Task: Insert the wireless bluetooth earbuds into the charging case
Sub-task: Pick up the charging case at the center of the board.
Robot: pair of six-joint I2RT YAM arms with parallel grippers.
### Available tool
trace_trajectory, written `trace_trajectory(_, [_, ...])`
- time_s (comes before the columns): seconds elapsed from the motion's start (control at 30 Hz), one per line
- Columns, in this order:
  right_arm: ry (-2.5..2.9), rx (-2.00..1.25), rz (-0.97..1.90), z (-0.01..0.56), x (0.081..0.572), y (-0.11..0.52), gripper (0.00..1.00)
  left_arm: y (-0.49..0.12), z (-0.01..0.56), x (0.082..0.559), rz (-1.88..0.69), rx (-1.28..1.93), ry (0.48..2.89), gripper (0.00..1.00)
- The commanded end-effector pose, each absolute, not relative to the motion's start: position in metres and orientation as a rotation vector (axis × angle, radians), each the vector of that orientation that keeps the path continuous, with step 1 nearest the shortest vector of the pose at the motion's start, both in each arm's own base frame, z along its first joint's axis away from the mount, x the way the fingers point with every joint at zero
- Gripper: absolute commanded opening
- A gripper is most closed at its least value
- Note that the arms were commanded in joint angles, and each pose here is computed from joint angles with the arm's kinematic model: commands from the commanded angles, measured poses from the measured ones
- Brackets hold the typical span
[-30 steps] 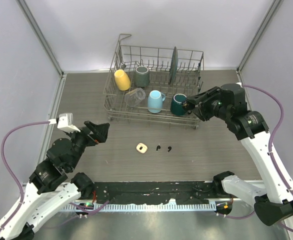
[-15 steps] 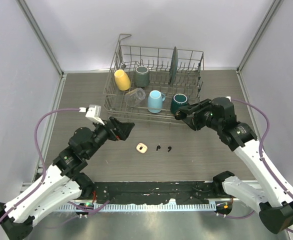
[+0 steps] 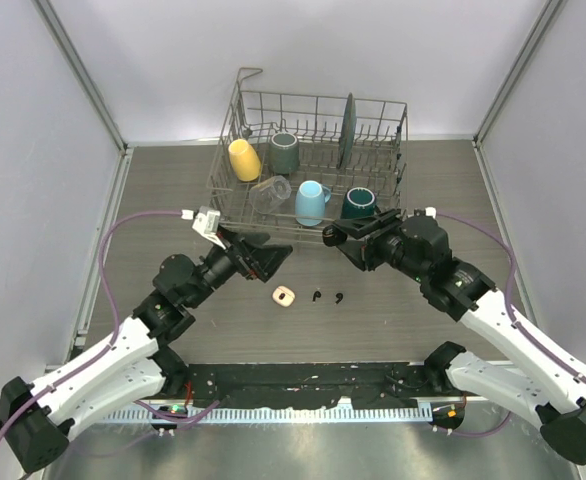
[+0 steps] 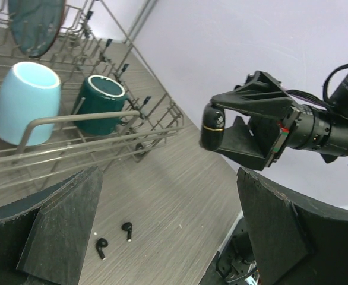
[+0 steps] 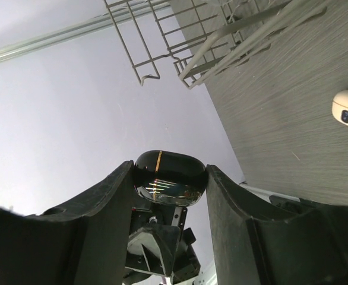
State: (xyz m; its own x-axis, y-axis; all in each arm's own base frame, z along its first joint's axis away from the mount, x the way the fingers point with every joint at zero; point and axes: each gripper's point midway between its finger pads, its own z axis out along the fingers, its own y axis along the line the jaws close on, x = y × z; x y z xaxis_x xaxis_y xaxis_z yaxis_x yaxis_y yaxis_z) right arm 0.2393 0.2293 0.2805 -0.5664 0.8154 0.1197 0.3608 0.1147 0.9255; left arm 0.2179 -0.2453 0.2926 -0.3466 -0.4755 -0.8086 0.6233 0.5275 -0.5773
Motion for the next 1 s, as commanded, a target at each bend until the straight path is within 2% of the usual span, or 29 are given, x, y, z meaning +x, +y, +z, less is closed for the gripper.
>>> trace_trajectory(0.0, [1.834,1.135,1.575,0.312,0.248,0.243,0.01,-0.261,0.329,0.204,-1.248,0.227,1.361,1.0])
trace_trajectory(0.33, [1.889,1.066,1.655,0.314,0.24,0.281,0.01,-0.29,0.336,0.189,-1.317,0.342,1.257,0.92])
trace_trajectory(0.57, [1.901,1.047,1.676,0.316,0.236,0.286,0.01,-0.303,0.324,0.192,-1.314,0.362,1.293,0.89])
trace_trajectory(0.8, [1.926,1.037,1.69,0.316,0.232,0.29,0.01,-0.308,0.324,0.196,-1.304,0.356,1.287,0.66])
trace_trajectory(0.97, [1.937,1.035,1.691,0.314,0.231,0.291,0.01,-0.31,0.32,0.199,-1.296,0.348,1.295,0.62])
